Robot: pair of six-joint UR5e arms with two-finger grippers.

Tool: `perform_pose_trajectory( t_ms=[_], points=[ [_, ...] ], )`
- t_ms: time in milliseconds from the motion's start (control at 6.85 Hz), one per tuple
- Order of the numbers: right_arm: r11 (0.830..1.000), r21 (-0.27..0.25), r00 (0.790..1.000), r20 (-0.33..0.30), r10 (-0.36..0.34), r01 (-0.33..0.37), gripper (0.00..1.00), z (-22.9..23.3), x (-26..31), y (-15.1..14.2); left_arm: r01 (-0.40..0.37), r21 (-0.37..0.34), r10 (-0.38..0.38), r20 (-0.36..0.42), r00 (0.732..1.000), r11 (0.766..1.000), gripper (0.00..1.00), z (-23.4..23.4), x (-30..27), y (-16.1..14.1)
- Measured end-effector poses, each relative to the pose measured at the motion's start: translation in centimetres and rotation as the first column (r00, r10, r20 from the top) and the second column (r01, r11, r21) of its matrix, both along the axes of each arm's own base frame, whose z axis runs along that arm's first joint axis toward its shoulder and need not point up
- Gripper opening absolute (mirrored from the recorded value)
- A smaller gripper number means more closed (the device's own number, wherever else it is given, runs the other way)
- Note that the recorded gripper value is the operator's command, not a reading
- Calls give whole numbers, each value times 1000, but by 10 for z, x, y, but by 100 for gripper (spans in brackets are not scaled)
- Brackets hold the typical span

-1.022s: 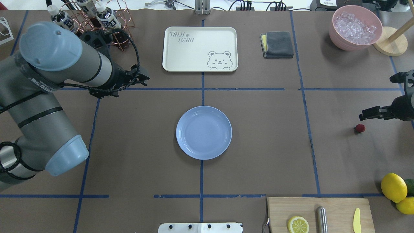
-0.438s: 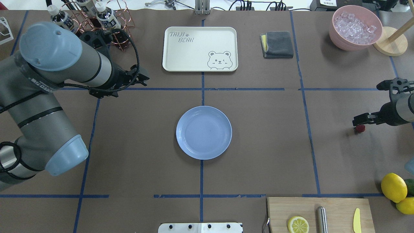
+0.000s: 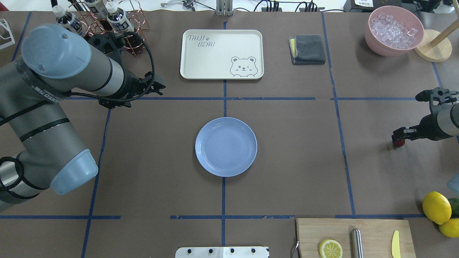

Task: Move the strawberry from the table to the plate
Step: 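Lower the right gripper onto the red strawberry and close on it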

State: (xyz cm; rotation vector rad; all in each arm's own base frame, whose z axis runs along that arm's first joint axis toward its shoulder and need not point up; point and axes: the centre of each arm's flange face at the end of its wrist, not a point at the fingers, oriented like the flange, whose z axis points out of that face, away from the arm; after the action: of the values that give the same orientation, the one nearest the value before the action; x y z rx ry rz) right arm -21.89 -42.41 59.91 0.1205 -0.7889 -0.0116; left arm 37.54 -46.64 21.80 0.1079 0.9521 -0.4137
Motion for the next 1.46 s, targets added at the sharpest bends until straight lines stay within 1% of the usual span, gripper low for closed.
perform_pose_trajectory(
  t_ms=[438,584,1168,1314,1460],
  points=[
    [1000,-7,1000,-5,-18,18,65,4,-9,3,0,-1,0,0,1000,1000,100,1,0,0],
    [1000,-7,1000,-6,-23,22,63,5,-12,2,0,-1,0,0,1000,1000,100,1,0,0],
    [1000,-1,1000,-6,-31,31,62,6,-18,-4,-1,-1,1,0,1000,1000,100,1,0,0],
    [999,-1,999,-7,-32,32,48,6,-18,-4,-1,-1,1,0,1000,1000,100,0,0,0],
    [999,-2,999,-9,-32,32,13,8,-16,-3,-1,0,1,-1,1000,1000,100,0,0,0]
  ],
)
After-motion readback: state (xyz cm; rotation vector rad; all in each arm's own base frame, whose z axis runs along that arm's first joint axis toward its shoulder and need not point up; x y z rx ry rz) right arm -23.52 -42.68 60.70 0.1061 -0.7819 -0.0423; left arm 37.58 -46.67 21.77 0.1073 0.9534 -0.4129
